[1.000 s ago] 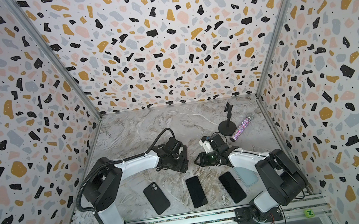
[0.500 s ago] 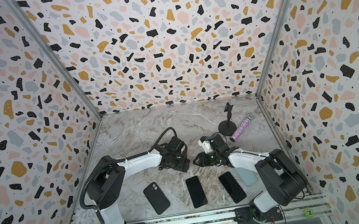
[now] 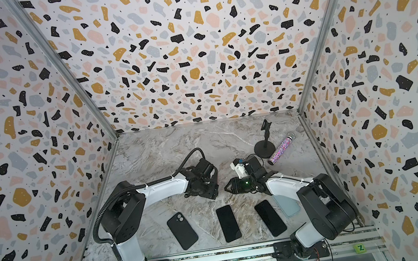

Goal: Put the phone into the phone case

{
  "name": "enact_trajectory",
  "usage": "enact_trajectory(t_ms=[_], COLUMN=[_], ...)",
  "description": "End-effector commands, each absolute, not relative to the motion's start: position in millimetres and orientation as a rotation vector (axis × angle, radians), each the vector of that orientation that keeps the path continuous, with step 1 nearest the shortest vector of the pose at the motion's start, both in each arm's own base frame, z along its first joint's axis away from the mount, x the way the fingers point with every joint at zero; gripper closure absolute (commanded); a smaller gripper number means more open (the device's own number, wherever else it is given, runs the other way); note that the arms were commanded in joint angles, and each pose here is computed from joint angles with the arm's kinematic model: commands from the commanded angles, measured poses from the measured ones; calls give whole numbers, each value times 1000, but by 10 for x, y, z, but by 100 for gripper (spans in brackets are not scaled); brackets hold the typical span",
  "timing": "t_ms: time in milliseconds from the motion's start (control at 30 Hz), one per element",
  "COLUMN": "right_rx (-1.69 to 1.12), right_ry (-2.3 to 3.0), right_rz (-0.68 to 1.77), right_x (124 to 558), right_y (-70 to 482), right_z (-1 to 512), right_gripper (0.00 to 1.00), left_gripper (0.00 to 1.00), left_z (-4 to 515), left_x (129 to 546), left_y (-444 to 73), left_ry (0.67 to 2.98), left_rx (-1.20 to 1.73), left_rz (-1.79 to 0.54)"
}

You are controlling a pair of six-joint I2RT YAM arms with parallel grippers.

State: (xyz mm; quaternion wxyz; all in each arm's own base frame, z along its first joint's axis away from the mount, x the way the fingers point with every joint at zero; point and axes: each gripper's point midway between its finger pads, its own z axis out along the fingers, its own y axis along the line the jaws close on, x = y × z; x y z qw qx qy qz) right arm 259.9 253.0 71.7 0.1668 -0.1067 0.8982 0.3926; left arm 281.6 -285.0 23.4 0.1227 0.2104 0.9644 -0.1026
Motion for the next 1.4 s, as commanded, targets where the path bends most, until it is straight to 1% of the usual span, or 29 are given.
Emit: enact_trajectory(t_ms=[0, 233, 333, 700, 900, 933, 1000, 1100, 1267, 1367], right_rx=[-334, -335, -338, -344, -343, -342, -341, -345, -346, -345], right_ry=[2535, 2533, 2530, 2510, 2508, 2509, 2511, 2508, 2508, 2511], right_rz=[1124, 1129, 1134, 1157, 1158, 1158, 1157, 1159, 1156, 1153], right_x=[2587, 2577, 2575, 2571, 2574, 2574, 2574, 2582, 2606, 2614], right_y=[2557, 2560, 2565, 2589, 2591, 2590, 2589, 2596, 2608, 2615], right_z=[759, 758, 762, 795, 776, 769, 765, 780, 808, 817], right_gripper=[58, 58, 58, 60, 61, 61, 62, 62, 62, 62], left_gripper=[30, 45, 47, 68, 70, 69, 63, 51, 31, 26], left_z=[78, -176, -246, -450, -537, -528, -488, -405, -219, -50], left_x=[2773, 2686, 2664, 2600, 2554, 2558, 2575, 2614, 2674, 2727], left_y=[-2786, -2619, -2573, -2398, -2328, -2326, -2345, -2389, -2539, -2629], left_ry=[2861, 2921, 2938, 2992, 3012, 3007, 2995, 2977, 2933, 2894], left_rx=[612, 597, 596, 578, 562, 560, 557, 549, 530, 513], left_rz=[-288, -246, -217, -89, -32, -26, -33, -58, -169, -245])
